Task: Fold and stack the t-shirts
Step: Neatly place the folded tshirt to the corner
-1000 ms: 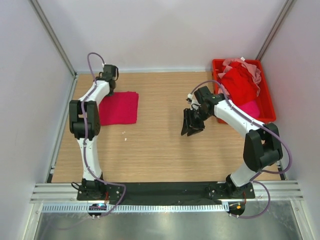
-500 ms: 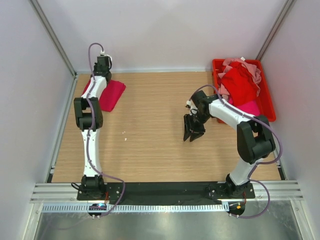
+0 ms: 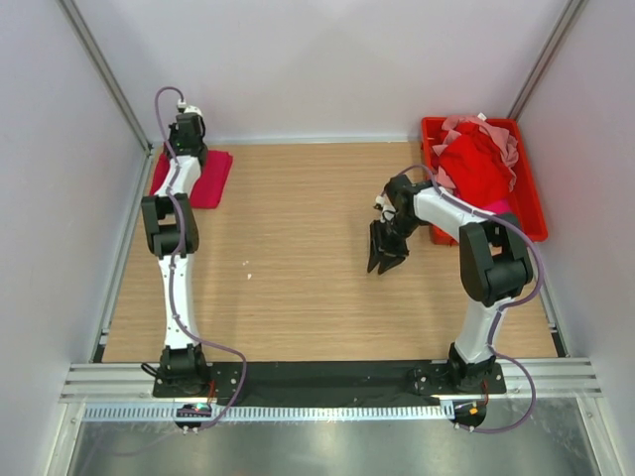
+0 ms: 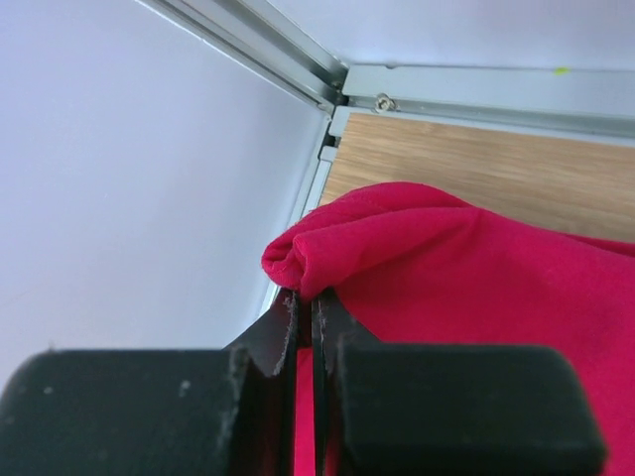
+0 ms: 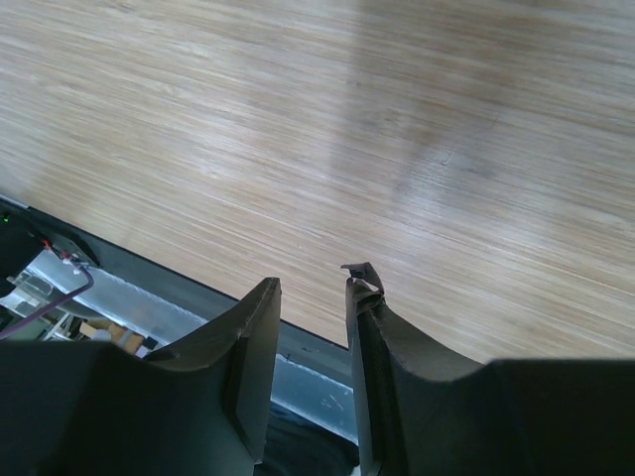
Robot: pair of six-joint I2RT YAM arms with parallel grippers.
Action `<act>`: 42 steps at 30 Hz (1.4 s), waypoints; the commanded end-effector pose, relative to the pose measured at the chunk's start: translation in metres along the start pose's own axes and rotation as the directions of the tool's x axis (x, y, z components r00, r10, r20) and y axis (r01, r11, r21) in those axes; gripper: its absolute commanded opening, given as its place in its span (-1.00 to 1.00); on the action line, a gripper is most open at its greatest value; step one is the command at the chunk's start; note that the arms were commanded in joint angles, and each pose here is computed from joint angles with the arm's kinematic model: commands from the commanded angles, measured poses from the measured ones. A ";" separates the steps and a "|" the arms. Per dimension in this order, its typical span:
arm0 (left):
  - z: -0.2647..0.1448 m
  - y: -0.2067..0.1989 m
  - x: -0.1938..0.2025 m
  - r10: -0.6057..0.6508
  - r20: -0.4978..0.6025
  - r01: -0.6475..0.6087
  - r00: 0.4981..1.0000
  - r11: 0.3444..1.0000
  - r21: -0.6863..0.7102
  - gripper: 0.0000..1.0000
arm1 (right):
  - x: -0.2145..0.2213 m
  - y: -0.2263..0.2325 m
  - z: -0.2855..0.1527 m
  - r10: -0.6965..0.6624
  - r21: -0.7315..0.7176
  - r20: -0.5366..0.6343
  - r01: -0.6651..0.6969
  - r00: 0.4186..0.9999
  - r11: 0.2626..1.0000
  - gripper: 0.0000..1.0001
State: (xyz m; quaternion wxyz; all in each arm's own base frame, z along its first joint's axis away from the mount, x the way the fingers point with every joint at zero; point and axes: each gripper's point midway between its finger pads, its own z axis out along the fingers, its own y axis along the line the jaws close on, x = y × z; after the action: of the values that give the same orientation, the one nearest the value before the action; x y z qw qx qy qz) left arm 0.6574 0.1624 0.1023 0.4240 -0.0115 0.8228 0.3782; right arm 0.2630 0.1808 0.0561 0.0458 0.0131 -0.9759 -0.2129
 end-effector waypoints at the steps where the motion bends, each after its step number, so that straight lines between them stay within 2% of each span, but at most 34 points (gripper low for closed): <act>1: 0.003 0.023 -0.038 -0.144 0.124 0.156 0.982 0.984 -0.091 -1.00 | -0.011 0.006 -0.010 -0.003 -0.029 0.026 0.004 1.000 1.000 -0.22; 7: 0.012 0.022 -0.035 -0.202 0.151 0.222 0.968 0.967 -0.126 -0.99 | -0.015 0.002 -0.010 0.011 -0.038 0.024 -0.010 1.000 0.999 -0.24; 11: 0.016 0.031 -0.030 -0.258 0.161 0.287 0.953 0.936 -0.204 -1.00 | -0.016 -0.001 -0.009 0.027 -0.045 0.021 -0.026 0.999 0.999 -0.25; 17: 0.021 0.033 -0.030 -0.318 0.190 0.358 0.929 0.902 -0.241 -1.00 | -0.018 -0.002 -0.008 0.035 -0.053 0.014 -0.034 0.999 0.998 -0.28; 34: 0.031 0.029 -0.021 -0.379 0.220 0.430 0.899 0.859 -0.277 -1.00 | -0.023 0.002 -0.007 0.037 -0.071 0.012 -0.036 0.999 0.997 -0.29; 35: 0.029 0.028 -0.021 -0.379 0.220 0.430 0.899 0.859 -0.279 -0.89 | -0.023 0.002 -0.007 0.036 -0.072 0.011 -0.035 0.999 0.997 -0.30; 37: 0.029 0.032 -0.019 -0.380 0.216 0.431 0.900 0.852 -0.297 -0.56 | -0.022 0.002 -0.005 0.038 -0.073 0.006 -0.037 0.999 0.997 -0.30; 38: 0.028 0.036 -0.017 -0.383 0.217 0.436 0.898 0.841 -0.319 -0.11 | -0.021 0.001 -0.004 0.044 -0.075 0.002 -0.044 0.999 0.996 -0.29; 41: 0.022 0.046 -0.023 -0.389 0.229 0.448 0.892 0.826 -0.343 0.52 | -0.022 0.003 -0.006 0.041 -0.081 0.005 -0.041 0.999 0.996 -0.30; 42: 0.017 0.051 -0.023 -0.390 0.227 0.449 0.892 0.815 -0.366 0.61 | -0.022 0.005 -0.008 0.037 -0.085 0.009 -0.036 0.999 0.996 -0.30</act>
State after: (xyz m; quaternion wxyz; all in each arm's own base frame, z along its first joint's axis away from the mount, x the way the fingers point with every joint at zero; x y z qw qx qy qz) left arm 0.6718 0.1920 0.0923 0.5017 -0.1891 0.7279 0.4273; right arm 0.2766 0.1779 0.0513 0.0608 -0.0140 -0.9694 -0.2375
